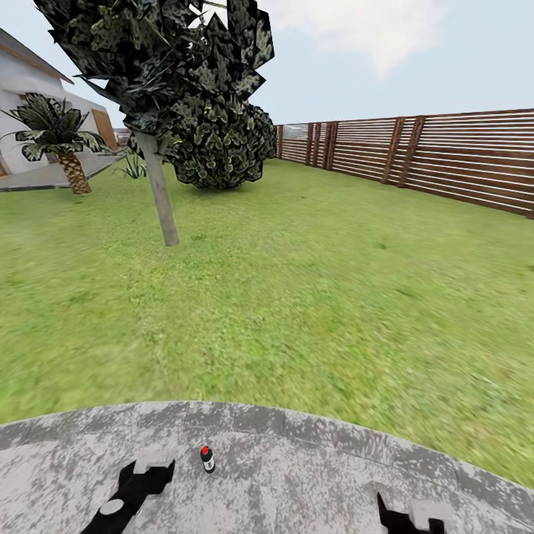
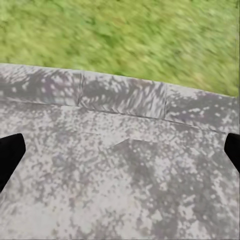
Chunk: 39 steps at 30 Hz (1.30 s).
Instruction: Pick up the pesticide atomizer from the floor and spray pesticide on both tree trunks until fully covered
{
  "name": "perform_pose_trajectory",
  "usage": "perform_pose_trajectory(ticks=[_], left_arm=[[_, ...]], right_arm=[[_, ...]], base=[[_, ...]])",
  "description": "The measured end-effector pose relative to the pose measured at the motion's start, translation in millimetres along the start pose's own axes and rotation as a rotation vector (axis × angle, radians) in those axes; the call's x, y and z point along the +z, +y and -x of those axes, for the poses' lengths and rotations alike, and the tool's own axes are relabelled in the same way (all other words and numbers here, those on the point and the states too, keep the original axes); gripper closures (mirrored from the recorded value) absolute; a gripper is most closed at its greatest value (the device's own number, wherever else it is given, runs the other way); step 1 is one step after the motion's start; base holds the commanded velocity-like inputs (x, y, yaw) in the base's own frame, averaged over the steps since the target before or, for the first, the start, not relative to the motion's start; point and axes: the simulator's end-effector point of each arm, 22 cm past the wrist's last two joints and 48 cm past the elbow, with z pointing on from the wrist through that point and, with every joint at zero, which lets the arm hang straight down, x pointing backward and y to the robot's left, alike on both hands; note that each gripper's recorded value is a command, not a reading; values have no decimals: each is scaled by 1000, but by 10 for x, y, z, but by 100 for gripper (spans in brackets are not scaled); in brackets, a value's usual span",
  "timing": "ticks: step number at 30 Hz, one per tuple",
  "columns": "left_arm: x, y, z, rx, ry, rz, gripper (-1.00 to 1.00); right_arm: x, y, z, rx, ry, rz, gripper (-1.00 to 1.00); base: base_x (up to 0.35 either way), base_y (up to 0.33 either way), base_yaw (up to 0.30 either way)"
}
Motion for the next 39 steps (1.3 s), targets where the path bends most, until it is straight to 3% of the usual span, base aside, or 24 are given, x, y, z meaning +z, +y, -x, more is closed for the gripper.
perform_pose_trajectory(ticks=[2, 4, 10, 18, 32, 39], left_arm=[[60, 9, 238, 2, -32, 1, -100], [80, 17, 328, 7, -44, 2, -100], [89, 30, 382, 37, -54, 2, -100], [91, 26, 435, 73, -62, 1, -100], [91, 25, 456, 72, -69, 2, -100], [89, 23, 467, 71, -72, 2, -100]], right_arm=[[185, 43, 445, 8, -60, 3, -100], [330, 78, 736, 16, -80, 5, -100], [569, 147, 1188, 28, -73, 17, -100], [603, 187, 1242, 26, -64, 24, -100], [605, 197, 1249, 25, -64, 25, -100], [603, 195, 1252, 26, -65, 25, -100]], base=[[0, 0, 0], [0, 0, 0], [0, 0, 0], [0, 0, 0], [93, 67, -2], [137, 1, -159]])
